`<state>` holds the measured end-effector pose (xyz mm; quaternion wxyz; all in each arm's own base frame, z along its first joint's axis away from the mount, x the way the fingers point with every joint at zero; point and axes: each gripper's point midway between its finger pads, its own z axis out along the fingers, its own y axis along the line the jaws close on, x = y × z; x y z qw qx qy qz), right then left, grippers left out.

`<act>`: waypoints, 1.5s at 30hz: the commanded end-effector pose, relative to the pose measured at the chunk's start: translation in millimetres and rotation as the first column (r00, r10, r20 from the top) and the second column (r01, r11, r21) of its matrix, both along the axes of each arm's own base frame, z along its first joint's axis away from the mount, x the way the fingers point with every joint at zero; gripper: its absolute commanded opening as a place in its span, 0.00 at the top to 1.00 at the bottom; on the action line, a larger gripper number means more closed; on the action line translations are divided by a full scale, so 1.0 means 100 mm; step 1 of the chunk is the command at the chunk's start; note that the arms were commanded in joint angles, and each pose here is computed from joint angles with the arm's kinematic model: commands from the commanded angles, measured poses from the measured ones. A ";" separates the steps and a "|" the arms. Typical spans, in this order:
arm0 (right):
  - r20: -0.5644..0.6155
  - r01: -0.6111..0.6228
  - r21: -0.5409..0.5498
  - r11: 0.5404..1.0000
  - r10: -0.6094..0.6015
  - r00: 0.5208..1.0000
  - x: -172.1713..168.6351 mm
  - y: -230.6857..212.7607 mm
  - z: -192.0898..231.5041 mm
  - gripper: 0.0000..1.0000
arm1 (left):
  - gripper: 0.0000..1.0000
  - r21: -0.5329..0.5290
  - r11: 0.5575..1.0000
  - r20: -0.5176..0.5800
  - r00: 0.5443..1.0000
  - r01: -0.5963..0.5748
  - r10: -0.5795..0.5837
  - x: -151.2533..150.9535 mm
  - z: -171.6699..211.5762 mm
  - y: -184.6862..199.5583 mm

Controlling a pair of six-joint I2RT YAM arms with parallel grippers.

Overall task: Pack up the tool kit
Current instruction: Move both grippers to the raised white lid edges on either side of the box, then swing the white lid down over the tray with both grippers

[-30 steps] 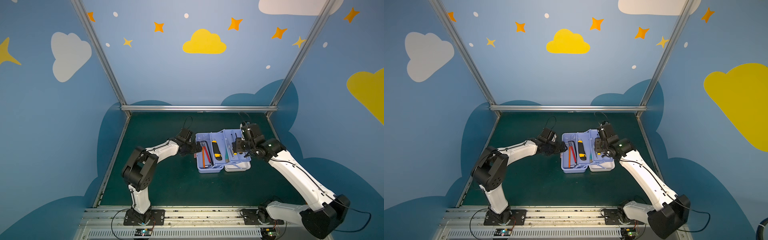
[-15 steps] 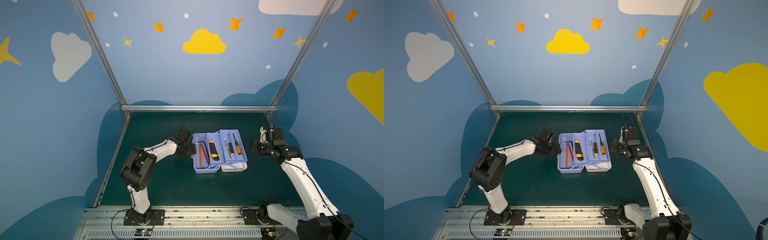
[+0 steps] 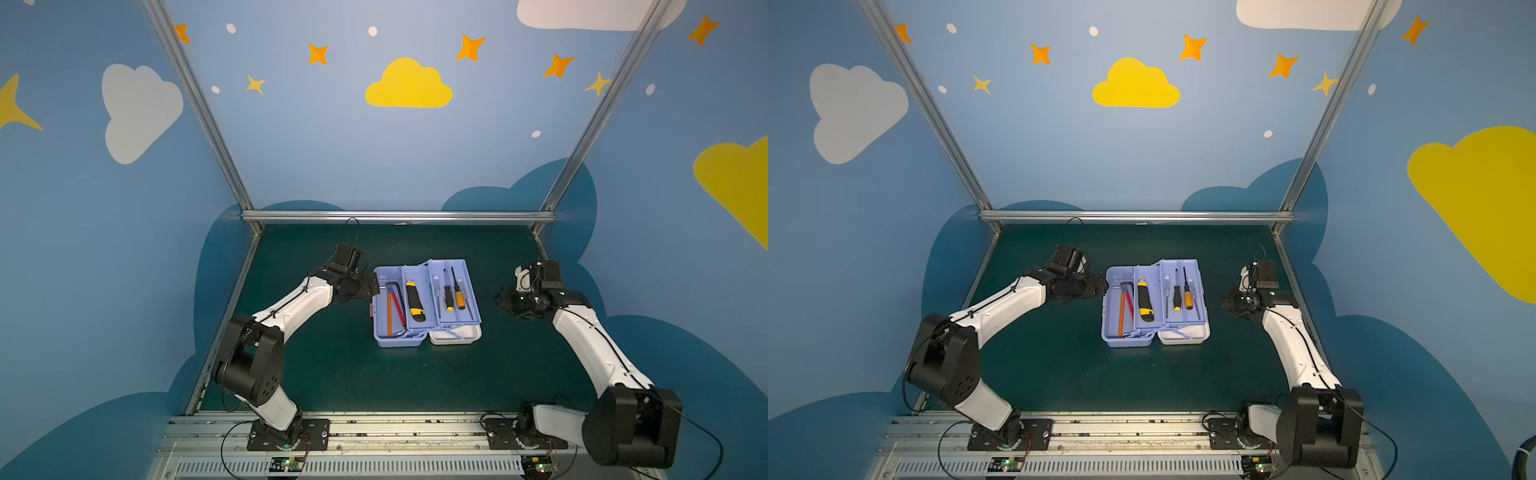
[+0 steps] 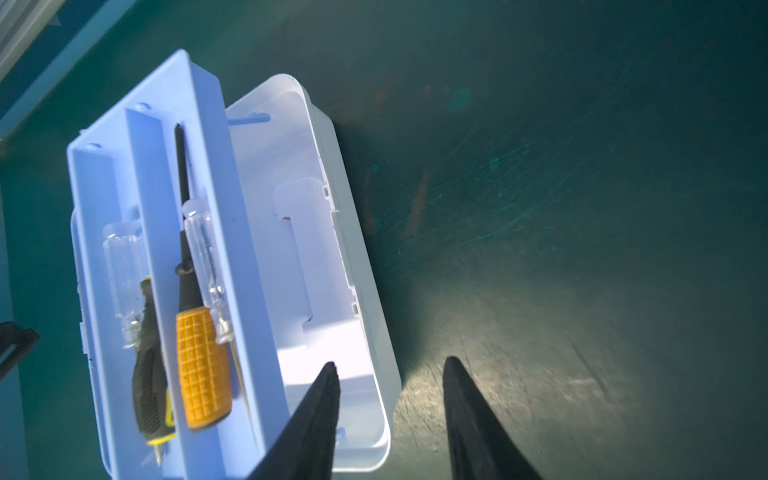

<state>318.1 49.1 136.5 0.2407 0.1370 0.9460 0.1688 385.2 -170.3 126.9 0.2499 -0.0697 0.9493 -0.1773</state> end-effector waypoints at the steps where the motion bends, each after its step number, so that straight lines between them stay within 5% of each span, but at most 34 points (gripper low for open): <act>1: -0.026 -0.021 0.061 0.998 0.023 0.999 0.11 0.09 -0.08 0.61 | 0.00 0.050 0.998 -0.045 0.998 -0.039 0.041 -0.02 -0.09 0.22; 7: -0.222 -0.072 0.130 0.989 0.100 0.970 0.21 0.19 -0.40 0.74 | 0.10 0.081 0.997 -0.078 0.997 -0.003 0.010 -0.05 -0.40 0.30; 18: -0.268 -0.151 0.230 0.961 0.212 0.940 0.37 0.49 -0.78 0.96 | 0.95 -0.055 0.994 -0.121 0.987 0.098 -0.104 -0.12 -0.72 -0.09; 28: -0.289 -0.244 0.286 0.927 0.326 0.900 0.42 0.86 -0.97 1.00 | 0.96 -0.108 0.979 -0.110 0.977 0.173 -0.184 -0.17 -0.73 -0.34; 45: -0.082 -0.324 0.442 0.836 0.397 0.914 0.24 1.13 -0.20 1.00 | 0.96 -0.160 0.965 -0.052 0.974 0.208 -0.219 -0.15 -0.59 -0.50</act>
